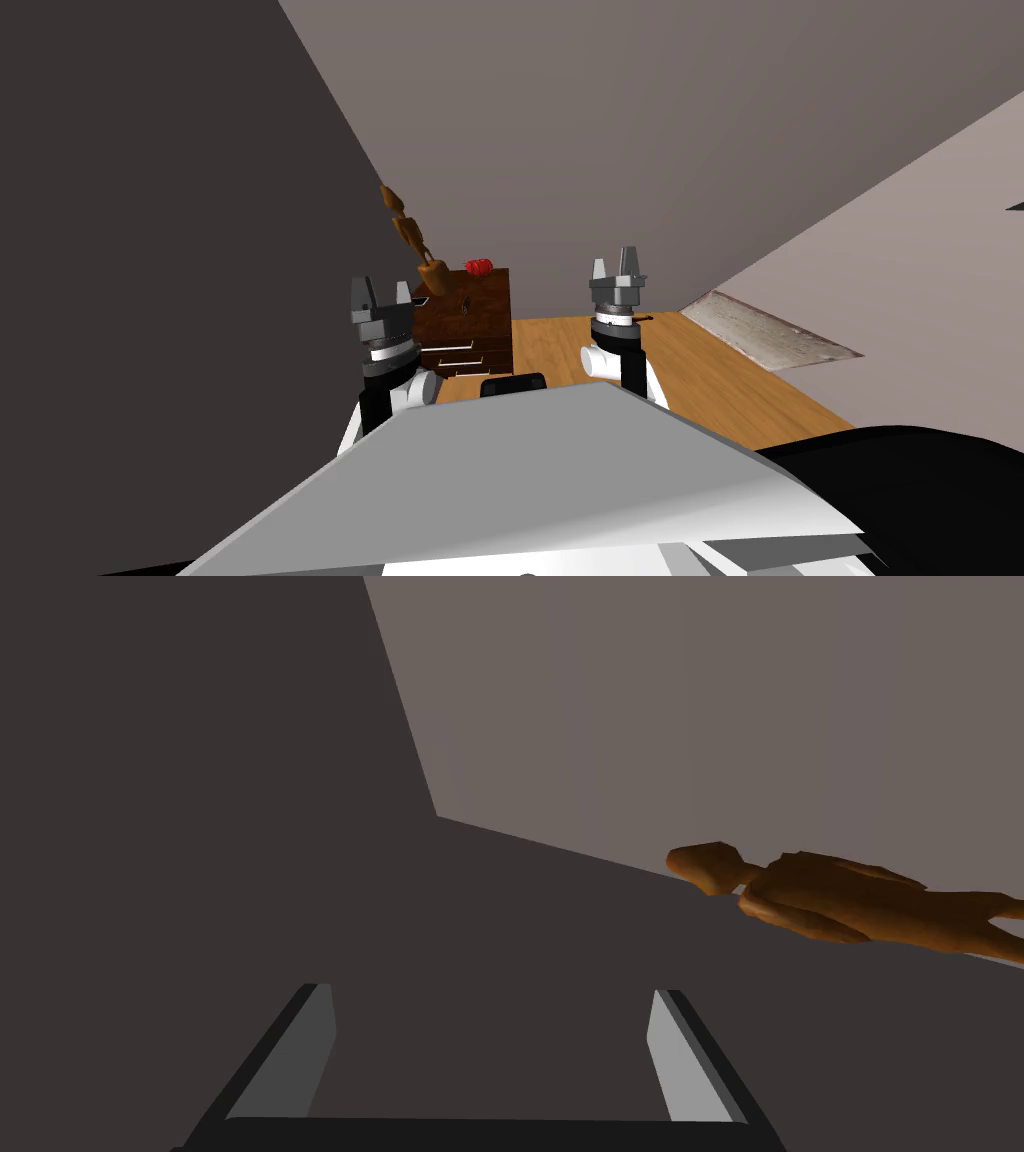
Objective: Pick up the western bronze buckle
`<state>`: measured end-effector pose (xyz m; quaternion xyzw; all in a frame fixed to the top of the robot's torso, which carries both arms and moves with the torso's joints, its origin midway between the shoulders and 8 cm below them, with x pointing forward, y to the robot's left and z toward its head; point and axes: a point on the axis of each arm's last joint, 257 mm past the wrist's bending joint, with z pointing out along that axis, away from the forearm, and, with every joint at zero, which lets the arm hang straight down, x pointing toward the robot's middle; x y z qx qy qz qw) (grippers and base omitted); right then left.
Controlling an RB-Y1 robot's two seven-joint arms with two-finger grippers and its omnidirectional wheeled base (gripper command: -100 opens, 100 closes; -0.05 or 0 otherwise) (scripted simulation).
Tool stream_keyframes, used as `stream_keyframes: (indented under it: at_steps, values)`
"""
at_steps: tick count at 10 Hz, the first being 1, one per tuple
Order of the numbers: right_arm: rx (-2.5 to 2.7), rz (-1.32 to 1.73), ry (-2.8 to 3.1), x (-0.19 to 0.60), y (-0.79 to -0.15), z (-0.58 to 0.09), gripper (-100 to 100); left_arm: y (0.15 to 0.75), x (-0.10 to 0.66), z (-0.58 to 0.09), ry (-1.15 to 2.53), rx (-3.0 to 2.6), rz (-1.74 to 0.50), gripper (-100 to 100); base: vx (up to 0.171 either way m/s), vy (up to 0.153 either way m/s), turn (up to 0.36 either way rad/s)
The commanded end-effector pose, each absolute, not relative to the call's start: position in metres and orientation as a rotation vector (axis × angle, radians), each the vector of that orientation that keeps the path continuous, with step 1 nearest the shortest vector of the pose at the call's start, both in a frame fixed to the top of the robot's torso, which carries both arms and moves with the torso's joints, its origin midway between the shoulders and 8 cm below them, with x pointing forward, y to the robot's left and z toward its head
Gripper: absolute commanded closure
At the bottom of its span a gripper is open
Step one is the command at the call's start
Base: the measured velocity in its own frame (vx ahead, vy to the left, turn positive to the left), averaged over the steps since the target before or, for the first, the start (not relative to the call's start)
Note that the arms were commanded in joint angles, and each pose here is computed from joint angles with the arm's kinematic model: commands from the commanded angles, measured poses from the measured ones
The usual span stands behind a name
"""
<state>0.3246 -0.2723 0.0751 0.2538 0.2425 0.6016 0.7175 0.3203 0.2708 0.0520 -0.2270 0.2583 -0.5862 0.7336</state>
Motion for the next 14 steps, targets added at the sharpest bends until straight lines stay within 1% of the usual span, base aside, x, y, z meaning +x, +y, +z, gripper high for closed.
stream_keyframes:
  at_steps: [1, 3, 6, 11, 12, 13, 14]
  values:
    - [0.562, 1.331, 0.537, 0.325, -0.272, 0.075, 0, 0.274, 0.321, 0.044, 0.607, -0.498, -1.274, -100, -0.010, -0.024, -0.002]
    - [0.562, 1.331, 0.537, 0.325, -0.272, 0.075, 0, 0.282, 0.323, 0.026, 0.686, -0.504, -1.238, -100, -0.035, -0.064, 0.002]
    - [0.562, 1.331, 0.536, 0.325, -0.272, 0.075, 0, 0.308, 0.322, -0.011, 0.840, -0.532, -1.149, -100, -0.052, -0.101, 0.003]
    - [0.562, 1.331, 0.537, 0.325, -0.272, 0.075, 0, 0.332, 0.316, -0.044, 0.995, -0.545, -1.066, -100, -0.025, -0.077, 0.003]
    - [0.562, 1.331, 0.537, 0.325, -0.272, 0.075, 0, 0.347, 0.310, -0.060, 1.061, -0.562, -1.019, -100, -0.035, -0.083, -0.005]
    - [0.562, 1.331, 0.537, 0.325, -0.272, 0.075, 0, 0.346, 0.311, -0.060, 1.069, -0.554, -1.020, -100, -0.026, -0.076, 0.012]
    - [0.562, 1.331, 0.537, 0.325, -0.272, 0.075, 0, 0.363, 0.304, -0.075, 1.136, -0.571, -0.971, -100, -0.018, -0.095, -0.004]
